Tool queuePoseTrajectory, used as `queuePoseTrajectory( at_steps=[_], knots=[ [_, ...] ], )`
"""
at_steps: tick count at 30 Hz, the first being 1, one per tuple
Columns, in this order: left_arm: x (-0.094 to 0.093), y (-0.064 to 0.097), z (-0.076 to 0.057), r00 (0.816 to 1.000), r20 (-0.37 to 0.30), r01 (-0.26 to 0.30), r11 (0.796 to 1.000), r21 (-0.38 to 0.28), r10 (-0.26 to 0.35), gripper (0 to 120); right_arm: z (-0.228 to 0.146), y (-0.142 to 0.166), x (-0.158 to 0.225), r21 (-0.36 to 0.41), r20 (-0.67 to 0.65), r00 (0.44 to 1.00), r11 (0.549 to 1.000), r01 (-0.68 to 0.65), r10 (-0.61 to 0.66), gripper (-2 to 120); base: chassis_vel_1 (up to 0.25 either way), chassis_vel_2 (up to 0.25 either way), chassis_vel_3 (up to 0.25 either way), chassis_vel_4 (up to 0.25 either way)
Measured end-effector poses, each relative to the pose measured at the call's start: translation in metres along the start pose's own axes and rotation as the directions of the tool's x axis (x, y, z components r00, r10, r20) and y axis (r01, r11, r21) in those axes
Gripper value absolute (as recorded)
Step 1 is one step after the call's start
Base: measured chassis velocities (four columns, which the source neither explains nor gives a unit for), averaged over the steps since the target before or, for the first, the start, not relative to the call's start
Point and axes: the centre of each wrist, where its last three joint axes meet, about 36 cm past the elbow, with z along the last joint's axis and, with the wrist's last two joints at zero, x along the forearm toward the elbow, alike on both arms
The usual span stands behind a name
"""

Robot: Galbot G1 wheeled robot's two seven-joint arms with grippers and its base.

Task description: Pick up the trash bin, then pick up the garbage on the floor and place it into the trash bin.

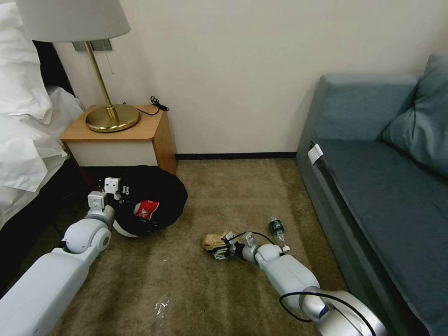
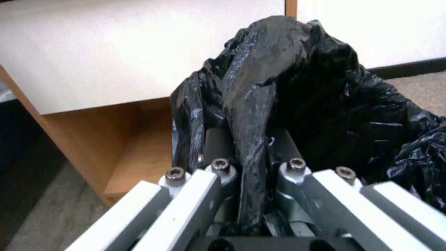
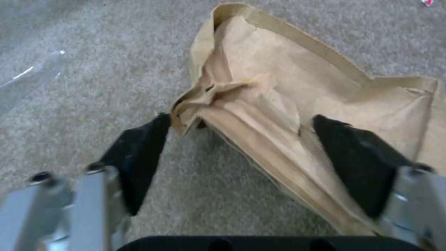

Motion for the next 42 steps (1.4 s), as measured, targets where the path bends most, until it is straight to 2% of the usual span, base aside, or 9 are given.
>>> queuePoseTrajectory(
  at_steps=[1, 4, 5, 11, 13, 17, 19, 22, 42],
  knots=[
    [0.0000, 0.0000, 0.0000, 1.000, 0.000, 0.000, 1.000, 0.000, 0.000, 5, 0.0000, 0.0000, 0.0000, 0.000, 0.000, 1.000, 1.000, 0.000, 0.000, 76, 0.000, 0.000, 0.000, 0.000],
    [-0.0004, -0.0009, 0.0014, 1.000, 0.001, -0.001, 1.000, 0.000, 0.001, 5, 0.0011, 0.0005, 0.0000, -0.004, 0.000, 1.000, 1.000, -0.002, 0.002, 60, 0.000, 0.000, 0.000, 0.000],
    [-0.0004, -0.0009, 0.0014, 1.000, 0.001, -0.001, 1.000, 0.000, 0.001, 5, 0.0011, 0.0005, 0.0000, -0.004, 0.000, 1.000, 1.000, -0.002, 0.002, 60, 0.000, 0.000, 0.000, 0.000],
    [-0.0001, -0.0005, 0.0028, 1.000, -0.001, 0.000, 1.000, 0.000, 0.000, 5, 0.0022, 0.0010, -0.0001, -0.007, -0.002, 1.000, 1.000, -0.002, 0.002, 41, 0.000, 0.000, 0.000, 0.000],
    [0.0003, 0.0008, 0.0029, 1.000, 0.000, 0.001, 1.000, -0.001, -0.001, 5, 0.0029, 0.0017, -0.0003, -0.009, -0.001, 1.000, 1.000, -0.003, 0.003, 28, 0.000, 0.000, 0.000, 0.000],
    [0.0008, 0.0022, 0.0026, 1.000, 0.000, 0.003, 1.000, -0.003, -0.003, 5, 0.0035, 0.0022, -0.0003, -0.013, 0.001, 1.000, 1.000, -0.007, 0.007, 19, 0.000, 0.000, 0.000, 0.000],
    [0.0012, 0.0032, 0.0025, 1.000, 0.001, 0.004, 1.000, -0.003, -0.004, 5, 0.0032, 0.0026, -0.0004, -0.016, 0.006, 1.000, 1.000, -0.009, 0.009, 5, 0.000, 0.000, 0.000, 0.000],
    [0.0016, 0.0033, 0.0030, 1.000, 0.001, 0.002, 1.000, -0.002, -0.002, 5, 0.0027, 0.0024, -0.0002, -0.018, 0.009, 1.000, 1.000, -0.011, 0.011, 0, 0.000, 0.000, 0.000, 0.000],
    [0.0029, 0.0060, 0.0055, 1.000, -0.001, 0.000, 1.000, -0.004, 0.000, 5, -0.0020, -0.0027, 0.0062, -0.016, 0.050, 0.999, 1.000, -0.013, 0.014, 0, 0.000, 0.000, 0.000, 0.000]
  ],
)
